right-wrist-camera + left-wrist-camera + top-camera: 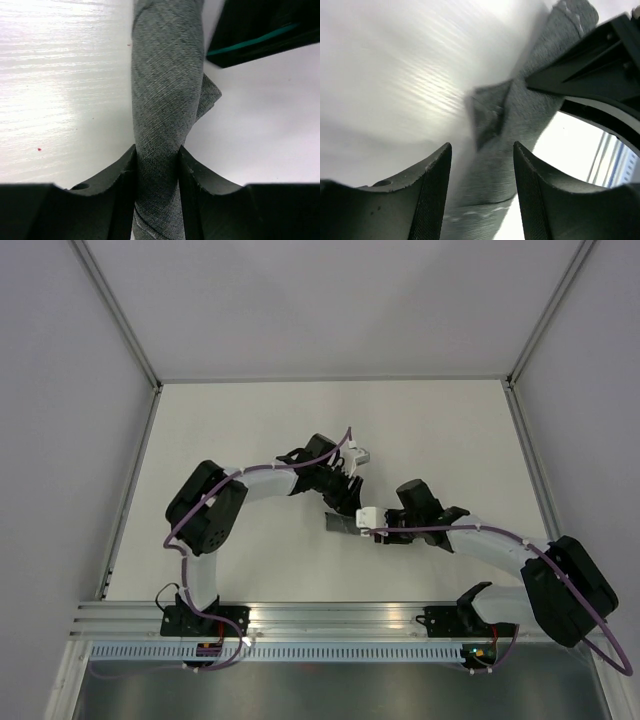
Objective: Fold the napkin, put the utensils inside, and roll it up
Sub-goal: Roll the napkin with the utensil
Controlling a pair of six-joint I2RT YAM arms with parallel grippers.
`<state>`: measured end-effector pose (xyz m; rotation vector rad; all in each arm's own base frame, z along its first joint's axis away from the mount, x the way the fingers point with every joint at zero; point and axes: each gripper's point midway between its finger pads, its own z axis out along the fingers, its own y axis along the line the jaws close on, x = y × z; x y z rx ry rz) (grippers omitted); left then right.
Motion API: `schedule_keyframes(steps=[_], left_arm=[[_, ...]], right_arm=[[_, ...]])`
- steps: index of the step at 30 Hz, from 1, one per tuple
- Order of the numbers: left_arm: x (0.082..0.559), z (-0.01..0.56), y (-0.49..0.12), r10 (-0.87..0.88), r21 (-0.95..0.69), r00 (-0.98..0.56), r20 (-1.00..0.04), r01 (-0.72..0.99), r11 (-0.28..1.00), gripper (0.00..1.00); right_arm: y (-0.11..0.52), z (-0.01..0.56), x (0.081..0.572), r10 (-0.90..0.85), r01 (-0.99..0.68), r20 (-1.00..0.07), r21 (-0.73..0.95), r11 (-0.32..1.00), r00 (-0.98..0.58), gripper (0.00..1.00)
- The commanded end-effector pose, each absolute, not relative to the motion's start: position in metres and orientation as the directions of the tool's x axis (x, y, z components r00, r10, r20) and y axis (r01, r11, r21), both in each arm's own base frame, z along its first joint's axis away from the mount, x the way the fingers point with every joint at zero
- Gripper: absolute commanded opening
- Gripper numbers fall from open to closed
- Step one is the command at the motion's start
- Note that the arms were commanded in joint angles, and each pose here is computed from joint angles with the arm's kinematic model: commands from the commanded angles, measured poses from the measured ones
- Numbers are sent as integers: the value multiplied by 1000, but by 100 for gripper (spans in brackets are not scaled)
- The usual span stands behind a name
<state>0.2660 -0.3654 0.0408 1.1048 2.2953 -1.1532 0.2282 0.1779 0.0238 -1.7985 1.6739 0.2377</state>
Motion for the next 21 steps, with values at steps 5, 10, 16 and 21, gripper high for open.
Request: schedule_keyframes(steps=[5, 10, 16, 21], left_arm=[[322, 110, -353, 270, -327, -521, -810, 782, 531, 59], [320, 130, -334, 215, -248, -438, -873, 778, 577, 61], [297, 144, -285, -17, -249, -323, -946, 694, 676, 61], [268, 138, -280, 36, -162, -249, -968, 729, 665, 61]], right_arm=[[179, 18, 201, -835, -995, -544, -90, -39, 82, 40], [175, 16, 205, -851, -998, -525, 40, -42, 15, 39], [167, 8, 219, -870, -986, -490, 164, -35, -51, 38], [170, 5, 230, -879, -980, -472, 196, -31, -67, 39]])
